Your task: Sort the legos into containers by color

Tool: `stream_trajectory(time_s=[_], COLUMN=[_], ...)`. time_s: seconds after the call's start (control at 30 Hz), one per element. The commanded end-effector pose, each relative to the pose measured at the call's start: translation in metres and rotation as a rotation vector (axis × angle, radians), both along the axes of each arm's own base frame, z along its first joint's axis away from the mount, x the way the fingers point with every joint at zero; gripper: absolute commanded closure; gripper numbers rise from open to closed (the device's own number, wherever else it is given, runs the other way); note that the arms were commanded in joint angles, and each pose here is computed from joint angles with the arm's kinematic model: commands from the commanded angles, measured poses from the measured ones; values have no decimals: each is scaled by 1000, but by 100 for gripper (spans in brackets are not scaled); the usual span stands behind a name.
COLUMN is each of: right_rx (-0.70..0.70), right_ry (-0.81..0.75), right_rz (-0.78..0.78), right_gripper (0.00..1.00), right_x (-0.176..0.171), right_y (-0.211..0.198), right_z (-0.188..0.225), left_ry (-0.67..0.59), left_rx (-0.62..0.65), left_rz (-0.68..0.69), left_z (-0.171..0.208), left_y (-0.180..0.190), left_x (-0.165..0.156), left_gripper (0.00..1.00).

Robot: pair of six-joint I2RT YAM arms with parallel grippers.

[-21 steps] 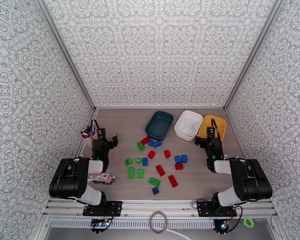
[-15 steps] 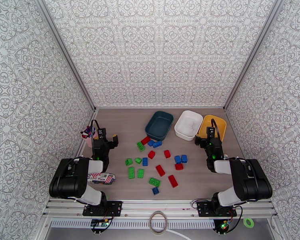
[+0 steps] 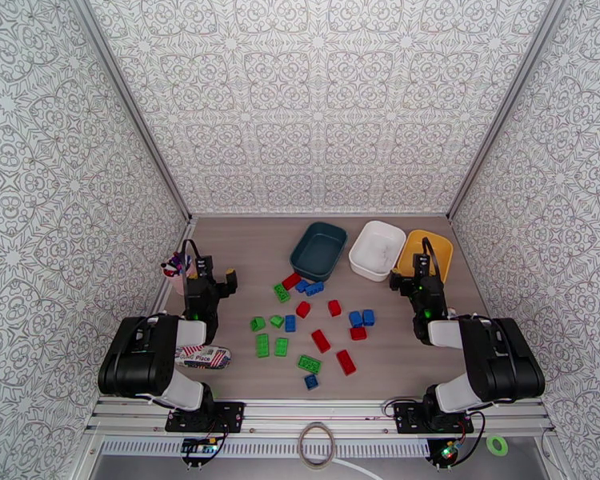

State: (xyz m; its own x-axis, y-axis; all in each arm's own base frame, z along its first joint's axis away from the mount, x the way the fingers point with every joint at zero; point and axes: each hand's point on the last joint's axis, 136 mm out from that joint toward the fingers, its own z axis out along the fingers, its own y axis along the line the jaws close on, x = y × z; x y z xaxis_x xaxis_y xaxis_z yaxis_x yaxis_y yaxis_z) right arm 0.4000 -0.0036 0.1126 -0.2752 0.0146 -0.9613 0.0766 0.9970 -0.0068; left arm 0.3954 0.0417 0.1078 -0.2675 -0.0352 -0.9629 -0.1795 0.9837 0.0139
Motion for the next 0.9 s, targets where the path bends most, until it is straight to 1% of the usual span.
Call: stream_trajectory(time_s=[0.0,0.6,0.67,0.7,0.73,0.8,0.87], right_rx=[-2,-1,0,0,9,19,14], right_ry=[-14,-14,-16,-23,-28,-33,-24], right_rz=[14,13,13,-14,-80,-189,-230], right_gripper=[1,1,1,1,1,1,1], right_x=[2,2,1,1,-1,-8,-15], right_y=[1,1,1,-3,-14,-31,-38], right_z=[4,4,5,7,11,23,39], left_ry=[-7,-10,-19,-26,-27,-42,-39], left_rx=[7,-3,-6,-14,-25,-19,-25], left_rz=[-12,-18,9,55,89,81,84], left_z=[5,5,7,11,15,27,43], left_y=[0,0,6,13,18,17,15], left_x=[4,5,3,0,-4,-9,-15], left_gripper=[1,1,1,1,1,1,1])
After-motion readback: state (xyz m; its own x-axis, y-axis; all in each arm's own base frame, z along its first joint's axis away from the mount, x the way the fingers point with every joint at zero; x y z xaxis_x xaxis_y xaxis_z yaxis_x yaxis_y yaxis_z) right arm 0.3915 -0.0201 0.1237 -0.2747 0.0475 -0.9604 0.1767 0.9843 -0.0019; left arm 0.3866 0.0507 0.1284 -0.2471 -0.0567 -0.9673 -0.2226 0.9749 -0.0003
